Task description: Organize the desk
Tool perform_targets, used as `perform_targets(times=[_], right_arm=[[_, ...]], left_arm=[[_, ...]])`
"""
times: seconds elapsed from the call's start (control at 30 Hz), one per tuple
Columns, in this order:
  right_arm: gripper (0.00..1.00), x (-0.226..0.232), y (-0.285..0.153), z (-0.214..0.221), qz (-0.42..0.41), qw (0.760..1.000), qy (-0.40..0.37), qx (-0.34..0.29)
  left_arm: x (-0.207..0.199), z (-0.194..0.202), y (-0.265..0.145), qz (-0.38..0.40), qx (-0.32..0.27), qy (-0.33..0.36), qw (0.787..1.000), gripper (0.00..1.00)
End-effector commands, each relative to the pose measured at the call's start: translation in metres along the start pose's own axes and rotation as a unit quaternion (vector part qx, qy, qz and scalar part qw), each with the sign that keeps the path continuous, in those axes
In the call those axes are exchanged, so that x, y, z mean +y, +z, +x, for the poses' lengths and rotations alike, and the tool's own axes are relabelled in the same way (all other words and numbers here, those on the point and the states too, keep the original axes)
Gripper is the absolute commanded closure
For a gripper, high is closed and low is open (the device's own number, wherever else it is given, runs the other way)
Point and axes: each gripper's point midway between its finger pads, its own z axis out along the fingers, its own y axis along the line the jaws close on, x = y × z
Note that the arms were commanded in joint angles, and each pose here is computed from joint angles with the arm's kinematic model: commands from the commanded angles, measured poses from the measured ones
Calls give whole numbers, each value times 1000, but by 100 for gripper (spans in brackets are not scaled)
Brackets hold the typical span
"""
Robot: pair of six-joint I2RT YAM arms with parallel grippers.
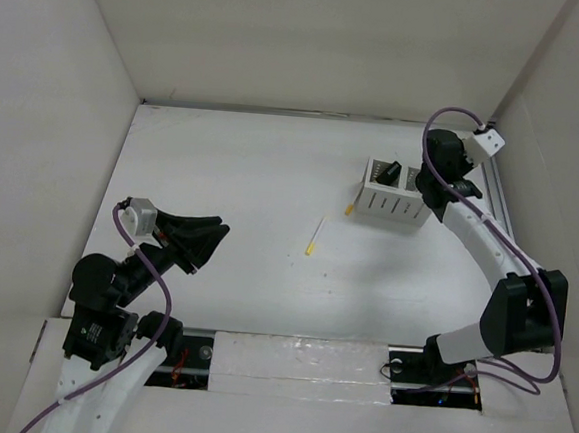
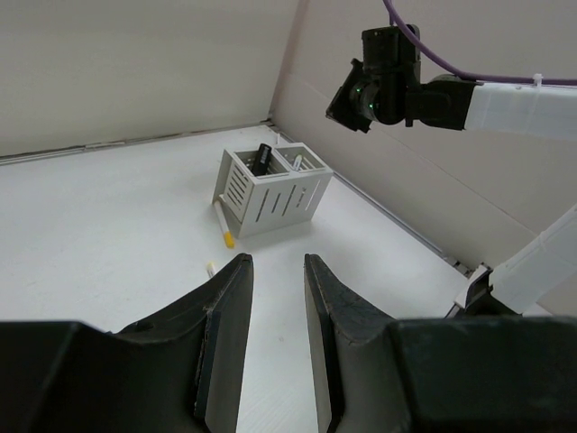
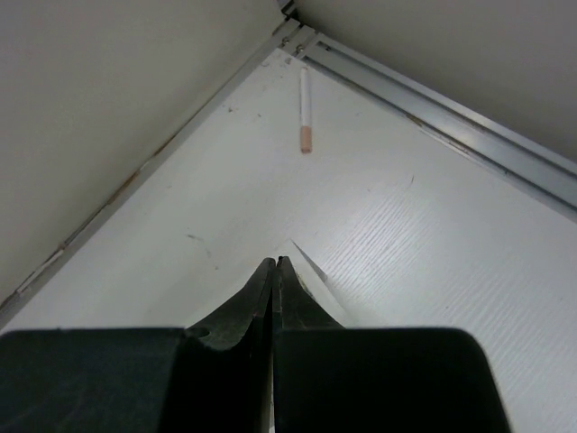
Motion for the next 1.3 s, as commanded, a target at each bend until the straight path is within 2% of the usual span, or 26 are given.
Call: perform_targets(times=[0.0,0.1,0.2,0.23,0.27,0.37,0.4,0.47,0.5,0.53,0.57,0.6,0.63,0.77,0.9,1.0,1.07,1.1,1.2,1.27], right_arm=[[100,0,8,-12,-22,998,52,6],[100,-3,18,-11,-38,997,65,26],[100,-11,50,-9,-32,995,86,45],[100,-9,60,-3,-41,993,96,63],[100,-12,80,20,-29,991,94,88],[86,-4,115,19,-14,991,93,98],[74,6,138,21,-8,991,88,100],[66,-1,165,26,20,990,74,118],[61,-8,188,54,39,987,59,144],[60,6,199,34,27,987,70,144],[59,-1,213,30,37,987,73,142],[58,-9,231,52,52,984,64,158],[58,-5,239,40,49,984,68,156],[58,-30,279,47,54,977,84,190],[57,-40,294,43,49,976,97,191],[55,-46,299,50,37,970,106,213],[54,-54,301,76,38,962,96,254],[54,-48,303,69,27,962,94,253],[52,-52,298,96,25,950,72,302],[52,-49,295,94,16,950,72,304]], left_arm=[[-5,-7,2,16,-13,8,1000,74],[-5,-7,1,14,-14,8,1000,74],[-4,-10,1,8,-20,8,1000,74],[-3,-8,1,8,-18,8,1000,74],[-2,-7,2,6,-14,5,1000,74],[0,-4,4,6,-7,5,1000,74],[2,-3,6,3,-5,4,1000,74],[6,2,8,-4,5,-1,1000,74],[9,3,11,-8,11,-2,1000,74],[10,5,12,-9,15,-3,1000,74],[12,7,14,-11,20,-6,1000,74],[15,9,16,-16,25,-6,1000,74],[16,9,16,-19,26,-7,999,74],[30,5,16,-58,15,-5,998,74],[39,11,21,-76,27,-12,997,73],[41,16,25,-73,43,-14,996,74],[42,17,27,-73,48,-14,996,74],[42,18,27,-74,49,-15,996,74],[44,15,25,-80,44,-12,996,74],[42,12,23,-81,37,-8,996,74]])
